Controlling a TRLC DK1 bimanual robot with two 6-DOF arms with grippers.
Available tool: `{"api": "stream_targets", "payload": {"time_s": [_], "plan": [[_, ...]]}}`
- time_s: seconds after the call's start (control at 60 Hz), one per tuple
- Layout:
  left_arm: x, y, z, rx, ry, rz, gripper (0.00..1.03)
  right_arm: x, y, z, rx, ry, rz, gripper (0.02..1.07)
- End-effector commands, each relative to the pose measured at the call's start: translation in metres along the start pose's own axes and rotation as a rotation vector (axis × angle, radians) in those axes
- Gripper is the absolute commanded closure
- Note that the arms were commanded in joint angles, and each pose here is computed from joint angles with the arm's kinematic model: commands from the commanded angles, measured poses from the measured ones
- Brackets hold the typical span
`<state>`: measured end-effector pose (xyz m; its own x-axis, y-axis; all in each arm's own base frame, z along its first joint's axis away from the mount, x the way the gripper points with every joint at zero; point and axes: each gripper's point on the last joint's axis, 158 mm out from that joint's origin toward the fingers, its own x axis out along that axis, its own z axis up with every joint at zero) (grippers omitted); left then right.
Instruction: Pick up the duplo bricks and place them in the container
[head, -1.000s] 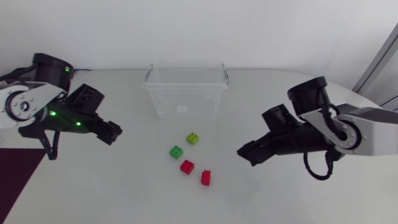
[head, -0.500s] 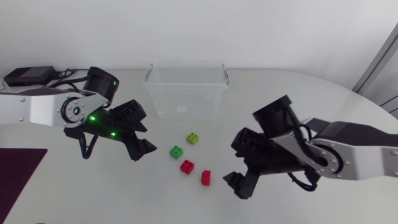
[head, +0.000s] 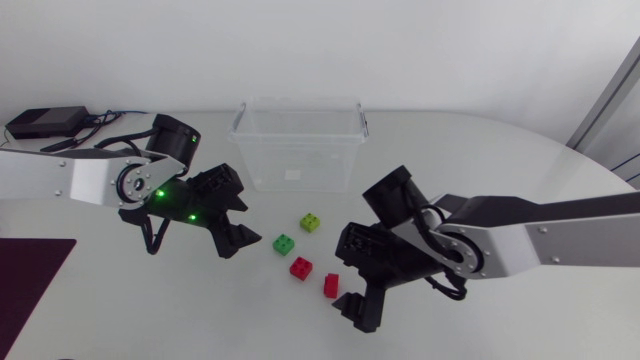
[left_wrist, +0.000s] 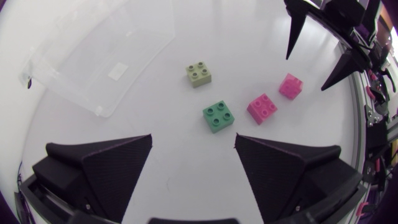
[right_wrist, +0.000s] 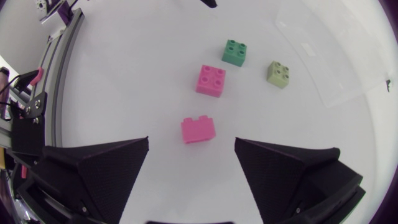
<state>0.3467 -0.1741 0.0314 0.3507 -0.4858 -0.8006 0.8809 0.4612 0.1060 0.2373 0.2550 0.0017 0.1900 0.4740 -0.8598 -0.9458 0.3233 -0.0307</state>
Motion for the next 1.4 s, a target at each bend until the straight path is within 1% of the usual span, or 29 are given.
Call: {"api": "stream_targets", "payload": {"time_s": [0.0, 0.167, 0.25, 0.317, 0.45, 0.533, 0.567, 0.633, 0.817, 0.917, 0.967, 1.067, 1.117, 1.15, 1.25, 1.333, 1.383], "plan": [[0.006, -0.003, -0.008, 0.011, 0.006, -0.024, 0.10, 0.010, 0.001, 0.009, -0.040, 0.000, 0.014, 0.07], [0.006, -0.003, -0.010, 0.014, 0.002, -0.031, 0.10, 0.029, -0.002, 0.006, -0.054, 0.026, 0.027, 0.07], [0.005, -0.004, -0.010, 0.014, 0.002, -0.033, 0.10, 0.033, -0.005, 0.004, -0.058, 0.025, 0.026, 0.15], [0.004, -0.003, -0.010, 0.017, -0.001, -0.029, 0.10, 0.033, -0.007, 0.005, -0.061, 0.024, 0.028, 0.24], [0.004, -0.002, -0.008, 0.016, -0.008, -0.030, 0.10, 0.040, -0.005, -0.002, -0.072, 0.048, 0.041, 0.54], [0.004, -0.002, -0.009, 0.012, -0.006, -0.032, 0.10, 0.040, -0.003, -0.004, -0.077, 0.053, 0.046, 0.59], [0.004, -0.002, -0.011, 0.007, -0.004, -0.032, 0.10, 0.040, -0.002, -0.004, -0.077, 0.054, 0.049, 0.65], [0.005, -0.001, -0.013, 0.000, 0.001, -0.035, 0.10, 0.041, -0.001, -0.007, -0.077, 0.062, 0.052, 0.71], [0.005, -0.005, -0.017, -0.014, 0.015, -0.047, 0.10, 0.039, 0.000, -0.010, -0.069, 0.072, 0.052, 0.74], [0.005, -0.014, -0.015, -0.018, 0.019, -0.063, 0.10, 0.028, 0.000, -0.008, -0.062, 0.064, 0.039, 0.74], [0.004, -0.018, -0.012, -0.023, 0.018, -0.070, 0.10, 0.016, -0.001, -0.005, -0.065, 0.055, 0.020, 0.74], [0.008, -0.034, -0.005, -0.035, 0.031, -0.104, 0.11, -0.023, -0.011, 0.006, -0.052, -0.001, -0.043, 0.74], [0.011, -0.036, -0.002, -0.061, 0.043, -0.101, 0.13, -0.041, -0.019, 0.008, -0.037, -0.018, -0.072, 0.74], [0.015, -0.034, -0.003, -0.083, 0.059, -0.093, 0.14, -0.052, -0.026, 0.010, -0.027, -0.030, -0.093, 0.74], [0.029, -0.033, -0.009, -0.121, 0.124, -0.069, 0.21, -0.089, -0.044, 0.020, 0.001, -0.070, -0.153, 0.74], [0.038, -0.032, -0.012, -0.136, 0.171, -0.029, 0.21, -0.117, -0.056, 0.028, 0.019, -0.105, -0.202, 0.74], [0.043, -0.030, -0.014, -0.156, 0.199, -0.002, 0.21, -0.127, -0.061, 0.032, 0.026, -0.120, -0.222, 0.74]]}}
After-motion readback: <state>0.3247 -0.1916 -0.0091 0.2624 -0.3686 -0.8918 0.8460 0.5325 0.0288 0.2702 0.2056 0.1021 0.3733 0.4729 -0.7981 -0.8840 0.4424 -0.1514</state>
